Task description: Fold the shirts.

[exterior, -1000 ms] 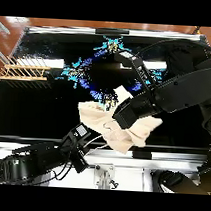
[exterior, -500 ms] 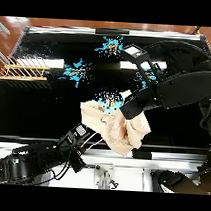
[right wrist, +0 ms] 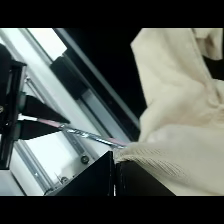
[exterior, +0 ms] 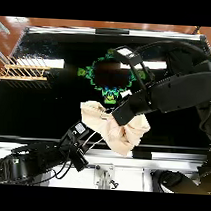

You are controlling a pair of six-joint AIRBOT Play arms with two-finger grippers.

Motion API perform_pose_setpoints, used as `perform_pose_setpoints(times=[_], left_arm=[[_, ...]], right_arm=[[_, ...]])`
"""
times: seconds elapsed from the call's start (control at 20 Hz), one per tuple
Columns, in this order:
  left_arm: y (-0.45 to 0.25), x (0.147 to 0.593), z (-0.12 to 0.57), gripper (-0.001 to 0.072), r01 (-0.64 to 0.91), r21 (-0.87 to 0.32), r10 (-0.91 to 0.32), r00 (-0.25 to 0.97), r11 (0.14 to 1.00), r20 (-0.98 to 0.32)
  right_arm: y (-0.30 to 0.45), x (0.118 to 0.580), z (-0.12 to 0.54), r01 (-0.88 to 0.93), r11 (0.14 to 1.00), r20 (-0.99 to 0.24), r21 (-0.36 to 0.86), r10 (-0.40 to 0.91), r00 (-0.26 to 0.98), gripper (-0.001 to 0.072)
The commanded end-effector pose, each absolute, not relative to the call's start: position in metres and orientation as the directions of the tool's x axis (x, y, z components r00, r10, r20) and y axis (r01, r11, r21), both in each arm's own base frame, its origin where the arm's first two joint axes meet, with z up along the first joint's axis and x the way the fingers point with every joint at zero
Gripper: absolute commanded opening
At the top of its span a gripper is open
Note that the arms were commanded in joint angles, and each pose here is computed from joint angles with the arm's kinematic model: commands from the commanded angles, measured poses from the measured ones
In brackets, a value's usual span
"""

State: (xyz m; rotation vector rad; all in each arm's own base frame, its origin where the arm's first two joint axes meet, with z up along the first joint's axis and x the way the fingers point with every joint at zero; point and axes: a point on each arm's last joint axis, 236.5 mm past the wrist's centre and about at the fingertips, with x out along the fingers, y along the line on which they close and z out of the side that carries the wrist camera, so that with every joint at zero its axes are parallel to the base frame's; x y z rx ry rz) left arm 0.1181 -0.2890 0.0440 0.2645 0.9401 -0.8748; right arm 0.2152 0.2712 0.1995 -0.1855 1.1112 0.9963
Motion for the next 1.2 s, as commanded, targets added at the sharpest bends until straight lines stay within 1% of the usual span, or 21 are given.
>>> perform_pose_setpoints(times=[0.0, 0.2, 0.3, 0.35, 0.4, 0.45, 0.6, 0.7, 0.8, 0.9, 0.95, 1.05, 1.1, 1.15], left_arm=[[-0.298, 0.121, 0.052, 0.0036, 0.735, -0.200, -0.575, 0.301, 0.648, -0.761], [-0.299, 0.121, 0.054, 0.0036, 0.731, -0.208, -0.581, 0.302, 0.650, -0.756], [-0.300, 0.122, 0.055, 0.0036, 0.733, -0.211, -0.590, 0.304, 0.646, -0.749], [-0.303, 0.122, 0.058, 0.0036, 0.736, -0.218, -0.602, 0.306, 0.641, -0.738], [-0.307, 0.123, 0.061, 0.0036, 0.737, -0.229, -0.617, 0.308, 0.636, -0.724], [-0.308, 0.123, 0.062, 0.0036, 0.730, -0.239, -0.621, 0.308, 0.640, -0.721], [-0.309, 0.124, 0.057, 0.0036, 0.730, -0.230, -0.610, 0.308, 0.644, -0.730], [-0.309, 0.125, 0.055, 0.0036, 0.731, -0.223, -0.606, 0.311, 0.645, -0.732], [-0.309, 0.125, 0.054, 0.0036, 0.731, -0.221, -0.603, 0.311, 0.646, -0.734], [-0.309, 0.125, 0.054, 0.0036, 0.731, -0.221, -0.603, 0.311, 0.646, -0.735], [-0.309, 0.125, 0.054, 0.0036, 0.731, -0.221, -0.603, 0.311, 0.646, -0.735], [-0.309, 0.125, 0.055, 0.0036, 0.733, -0.218, -0.603, 0.311, 0.644, -0.735], [-0.309, 0.125, 0.055, 0.0036, 0.740, -0.211, -0.603, 0.311, 0.638, -0.734], [-0.309, 0.125, 0.055, 0.0037, 0.745, -0.206, -0.603, 0.311, 0.634, -0.734]], right_arm=[[0.278, 0.202, 0.194, -0.773, 0.558, -0.836, 0.300, 0.544, 0.068, 0.0069], [0.265, 0.206, 0.186, -0.763, 0.596, -0.871, 0.250, 0.482, 0.091, 0.0069], [0.264, 0.205, 0.185, -0.756, 0.605, -0.875, 0.251, 0.475, 0.090, 0.0074], [0.264, 0.205, 0.185, -0.756, 0.604, -0.874, 0.253, 0.478, 0.090, 0.0278], [0.264, 0.205, 0.185, -0.758, 0.601, -0.873, 0.252, 0.479, 0.089, 0.0564], [0.264, 0.205, 0.185, -0.759, 0.600, -0.873, 0.251, 0.479, 0.091, 0.0587], [0.261, 0.209, 0.186, -0.763, 0.602, -0.874, 0.236, 0.475, 0.104, 0.0587], [0.254, 0.220, 0.197, -0.757, 0.614, -0.863, 0.223, 0.485, 0.139, 0.0587], [0.236, 0.243, 0.219, -0.732, 0.654, -0.832, 0.193, 0.504, 0.231, 0.0587], [0.197, 0.274, 0.240, -0.657, 0.737, -0.802, 0.158, 0.484, 0.350, 0.0587], [0.168, 0.291, 0.243, -0.595, 0.791, -0.798, 0.144, 0.448, 0.402, 0.0587], [0.102, 0.316, 0.229, -0.497, 0.864, -0.837, 0.081, 0.330, 0.436, 0.0587], [0.070, 0.325, 0.218, -0.485, 0.874, -0.866, 0.016, 0.255, 0.431, 0.0586], [0.049, 0.337, 0.209, -0.535, 0.843, -0.873, -0.053, 0.222, 0.435, 0.0586]])
